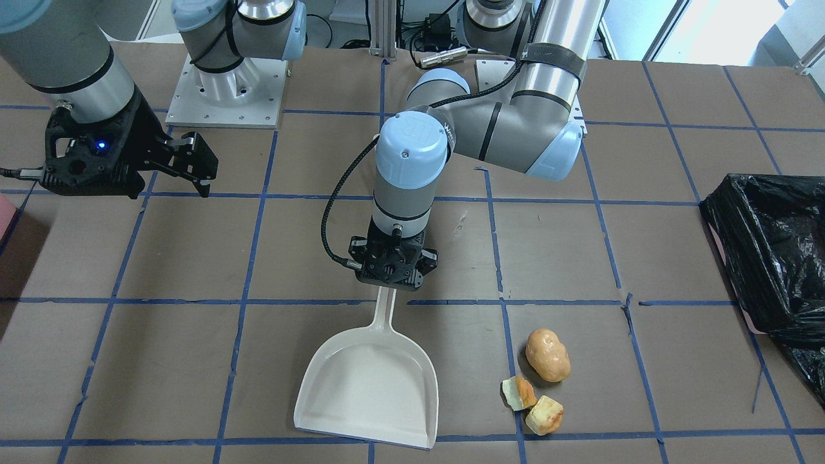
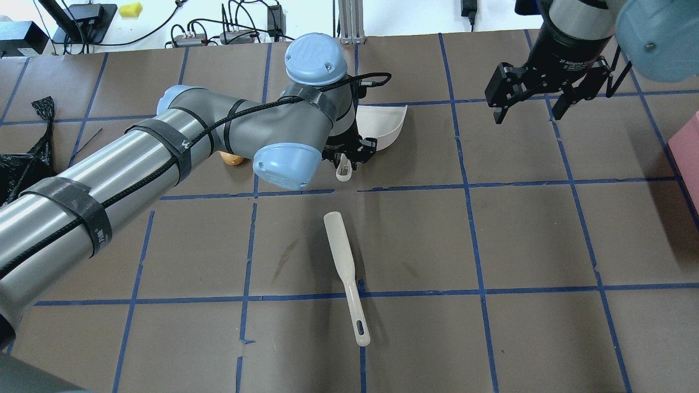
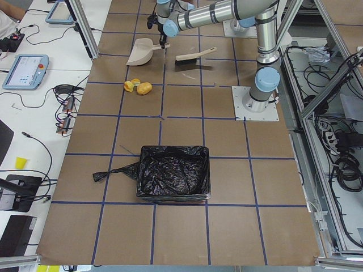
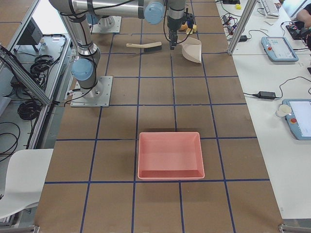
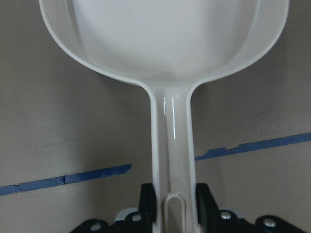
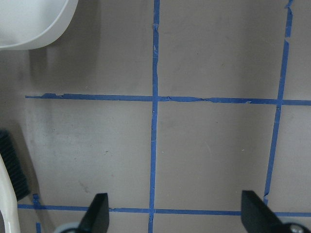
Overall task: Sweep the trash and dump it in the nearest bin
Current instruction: 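Lift the dustpan with the left gripper and place it beside the potato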
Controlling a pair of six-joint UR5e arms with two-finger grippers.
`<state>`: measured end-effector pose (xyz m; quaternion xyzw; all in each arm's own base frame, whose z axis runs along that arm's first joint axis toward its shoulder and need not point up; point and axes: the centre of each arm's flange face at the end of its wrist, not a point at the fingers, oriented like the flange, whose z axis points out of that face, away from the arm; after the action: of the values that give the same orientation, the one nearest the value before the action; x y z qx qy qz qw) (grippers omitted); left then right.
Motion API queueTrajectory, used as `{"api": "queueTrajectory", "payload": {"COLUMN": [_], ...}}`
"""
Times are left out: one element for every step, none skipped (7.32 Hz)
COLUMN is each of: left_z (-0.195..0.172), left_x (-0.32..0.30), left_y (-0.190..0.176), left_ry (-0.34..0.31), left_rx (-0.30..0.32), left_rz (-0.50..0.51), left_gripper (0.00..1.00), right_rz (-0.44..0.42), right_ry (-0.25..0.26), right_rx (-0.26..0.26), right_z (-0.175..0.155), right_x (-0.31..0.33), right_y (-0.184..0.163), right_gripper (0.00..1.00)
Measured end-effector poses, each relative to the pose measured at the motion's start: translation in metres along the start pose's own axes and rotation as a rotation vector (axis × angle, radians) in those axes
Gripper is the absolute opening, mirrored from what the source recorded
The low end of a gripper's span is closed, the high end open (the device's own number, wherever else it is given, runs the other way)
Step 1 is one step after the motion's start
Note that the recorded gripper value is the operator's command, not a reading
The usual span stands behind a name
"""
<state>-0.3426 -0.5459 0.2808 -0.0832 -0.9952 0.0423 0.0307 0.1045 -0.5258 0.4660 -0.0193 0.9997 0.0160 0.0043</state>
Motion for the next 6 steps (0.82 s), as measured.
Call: {"api": "queueTrajectory", "payload": {"left_z": [-0.005, -0.014, -0.025, -0.036, -0.042, -0.046], "left_x": [-0.002, -0.003, -0.008, -0.018, -0.026, -0.030], "left_y": [-0.002, -0.005, -0.007, -0.009, -0.009, -0.009], "left_ry": [0.000, 0.002, 0.002, 0.001, 0.000, -0.001], "left_rx": [0.009, 0.024, 0.040, 0.045, 0.047, 0.048], "left_rz": [0.014, 0.035, 0.057, 0.068, 0.073, 0.076], "left_gripper": [0.07, 0.07, 0.07, 0.07, 0.07, 0.07], "right_rz": [0.001, 0.001, 0.001, 0.000, 0.000, -0.001], "right_ry": [0.001, 0.001, 0.000, -0.002, -0.003, -0.003], "right_rx": [-0.002, -0.004, -0.002, 0.001, 0.003, 0.004], "right_z": [0.000, 0.001, 0.001, 0.000, 0.000, 0.000], "right_x": [0.000, 0.000, 0.000, 0.000, -0.001, -0.001], "right_y": [0.000, 0.000, 0.000, -0.001, -0.001, 0.000], "right_gripper": [1.00, 1.00, 1.00, 1.00, 1.00, 1.00]}}
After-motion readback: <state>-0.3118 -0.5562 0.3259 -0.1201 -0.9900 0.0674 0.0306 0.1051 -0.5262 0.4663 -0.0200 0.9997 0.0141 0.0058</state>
